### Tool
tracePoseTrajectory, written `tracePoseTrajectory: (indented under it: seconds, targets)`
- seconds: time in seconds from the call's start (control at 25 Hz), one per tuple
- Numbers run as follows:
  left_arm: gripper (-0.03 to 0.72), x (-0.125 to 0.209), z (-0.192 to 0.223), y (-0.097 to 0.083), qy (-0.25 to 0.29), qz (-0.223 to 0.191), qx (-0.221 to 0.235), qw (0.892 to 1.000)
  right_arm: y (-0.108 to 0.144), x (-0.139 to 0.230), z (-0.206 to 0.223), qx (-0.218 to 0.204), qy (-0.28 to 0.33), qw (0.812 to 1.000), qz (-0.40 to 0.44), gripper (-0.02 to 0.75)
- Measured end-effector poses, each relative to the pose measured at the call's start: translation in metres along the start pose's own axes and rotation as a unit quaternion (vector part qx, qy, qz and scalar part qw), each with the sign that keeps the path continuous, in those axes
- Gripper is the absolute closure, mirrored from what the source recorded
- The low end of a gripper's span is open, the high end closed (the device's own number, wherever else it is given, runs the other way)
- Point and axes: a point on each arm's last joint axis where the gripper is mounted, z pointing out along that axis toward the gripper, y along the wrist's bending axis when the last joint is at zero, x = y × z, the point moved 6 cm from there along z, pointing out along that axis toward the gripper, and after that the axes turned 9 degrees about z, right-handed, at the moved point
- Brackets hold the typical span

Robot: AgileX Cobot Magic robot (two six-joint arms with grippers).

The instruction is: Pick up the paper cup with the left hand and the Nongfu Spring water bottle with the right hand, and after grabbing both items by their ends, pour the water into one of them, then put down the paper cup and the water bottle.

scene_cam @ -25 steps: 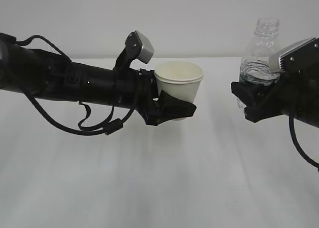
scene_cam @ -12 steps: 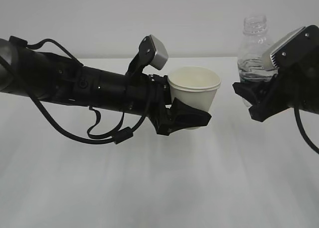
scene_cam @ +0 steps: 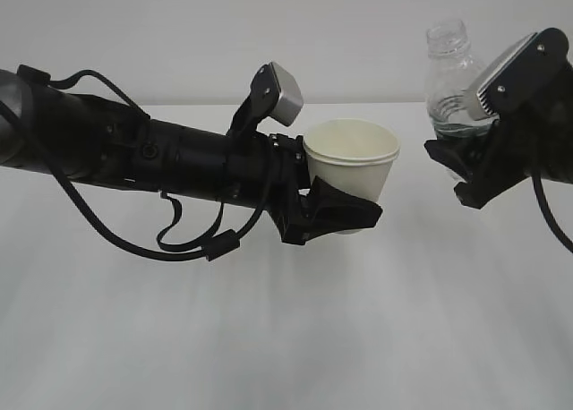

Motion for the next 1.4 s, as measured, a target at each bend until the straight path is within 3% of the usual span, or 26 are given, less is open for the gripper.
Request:
tracePoseTrajectory:
  seconds: [1.0, 1.4]
  targets:
    - [0.220, -0.004, 0.000, 0.000, -0.012, 0.003, -0.001, 1.000, -0.004, -0.020, 0.002, -0.020, -0.015, 0.990, -0.137, 0.290]
    - [0.222, -0.009, 0.002, -0.007, -0.026, 0.004, 0.017, 1.000, -0.005, -0.014, 0.002, -0.019, 0.006, 0.986, -0.168, 0.290]
